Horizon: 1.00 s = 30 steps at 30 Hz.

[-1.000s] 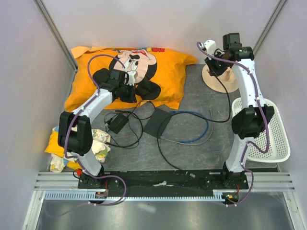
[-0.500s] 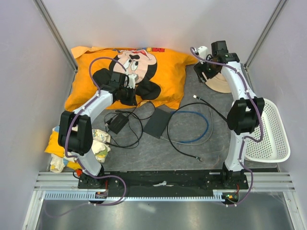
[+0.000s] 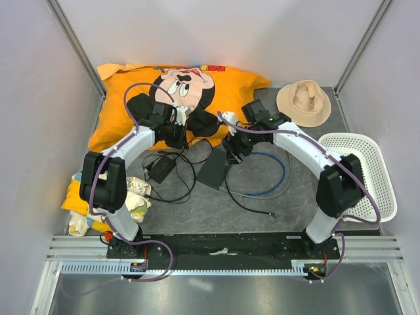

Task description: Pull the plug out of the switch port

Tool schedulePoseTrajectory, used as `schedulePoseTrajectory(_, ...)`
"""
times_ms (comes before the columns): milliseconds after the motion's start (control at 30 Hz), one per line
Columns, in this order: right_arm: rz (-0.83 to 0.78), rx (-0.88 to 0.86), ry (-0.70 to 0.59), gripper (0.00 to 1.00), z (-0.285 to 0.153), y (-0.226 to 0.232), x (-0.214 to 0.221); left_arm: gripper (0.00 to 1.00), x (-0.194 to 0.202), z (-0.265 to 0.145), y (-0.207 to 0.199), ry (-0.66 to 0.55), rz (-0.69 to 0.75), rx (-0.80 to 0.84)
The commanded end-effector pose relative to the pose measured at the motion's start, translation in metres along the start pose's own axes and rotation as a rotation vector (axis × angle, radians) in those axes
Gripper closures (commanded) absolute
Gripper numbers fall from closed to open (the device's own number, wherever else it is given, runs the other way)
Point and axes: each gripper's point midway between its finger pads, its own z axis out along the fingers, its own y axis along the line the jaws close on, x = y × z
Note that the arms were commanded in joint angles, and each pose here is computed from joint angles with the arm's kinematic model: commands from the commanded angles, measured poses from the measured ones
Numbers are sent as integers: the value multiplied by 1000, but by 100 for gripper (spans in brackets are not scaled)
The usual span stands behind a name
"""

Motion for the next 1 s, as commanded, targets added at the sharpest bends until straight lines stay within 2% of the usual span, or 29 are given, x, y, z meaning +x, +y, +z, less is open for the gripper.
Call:
schedulePoseTrajectory(0, 200, 44, 6, 30, 29, -30, 16, 98, -7, 1, -4, -30, 39, 36)
schedulePoseTrajectory(33, 207, 89, 11, 40, 26, -44, 15, 98, -7, 2, -5, -30, 43, 40)
schedulePoseTrajectory(67, 222, 135, 47, 44, 20, -57, 22, 98, -6, 2, -6, -24, 51, 51)
schedulePoseTrajectory(133, 215, 248, 76, 49, -3, -110, 27, 98, -5, 2, -6, -22, 53, 49)
schedulePoseTrajectory(167, 260, 277, 123, 50, -16, -126, 40, 98, -5, 2, -6, -23, 53, 49)
schedulePoseTrajectory(200, 323, 341, 93, 51, -41, -170, 40, 99, -5, 2, -5, -25, 57, 46)
schedulePoseTrajectory(267, 384, 409, 98, 53, -70, -206, 47, 98, -5, 2, -5, -26, 60, 46)
schedulePoseTrajectory(300, 388, 485, 57, 53, -96, -237, 40, 98, -4, 2, -5, -25, 63, 48)
schedulePoseTrajectory(433, 232, 623, 85, 52, -137, -281, 42, 98, -1, 7, -7, -15, 56, 65)
schedulePoseTrajectory(467, 221, 611, 80, 50, -137, -279, 41, 98, -1, 8, -8, -15, 55, 72)
schedulePoseTrajectory(567, 190, 407, 22, 47, -114, -233, 27, 99, -1, 10, -10, -8, 43, 84)
schedulePoseTrajectory(667, 101, 221, 52, 43, -78, -161, 16, 98, -1, 12, -13, -3, 39, 97)
schedulePoseTrajectory(700, 45, 153, 70, 42, -63, -121, 13, 98, -1, 13, -14, -1, 38, 98)
schedulePoseTrajectory(767, 33, 78, 61, 37, -41, -81, 19, 98, -1, 12, -16, 1, 34, 102)
schedulePoseTrajectory(800, -11, 68, 18, 35, -42, -52, 6, 98, 0, 11, -17, 4, 29, 105)
schedulePoseTrajectory(833, 11, 46, -14, 30, -37, -39, 5, 98, 1, 10, -18, 8, 28, 108)
schedulePoseTrajectory(900, 124, 26, -80, 29, -22, -20, 14, 98, 0, 5, -23, 1, 31, 131)
schedulePoseTrajectory(967, 207, 12, -93, 27, -4, -16, 33, 98, 5, 2, -27, 6, 27, 146)
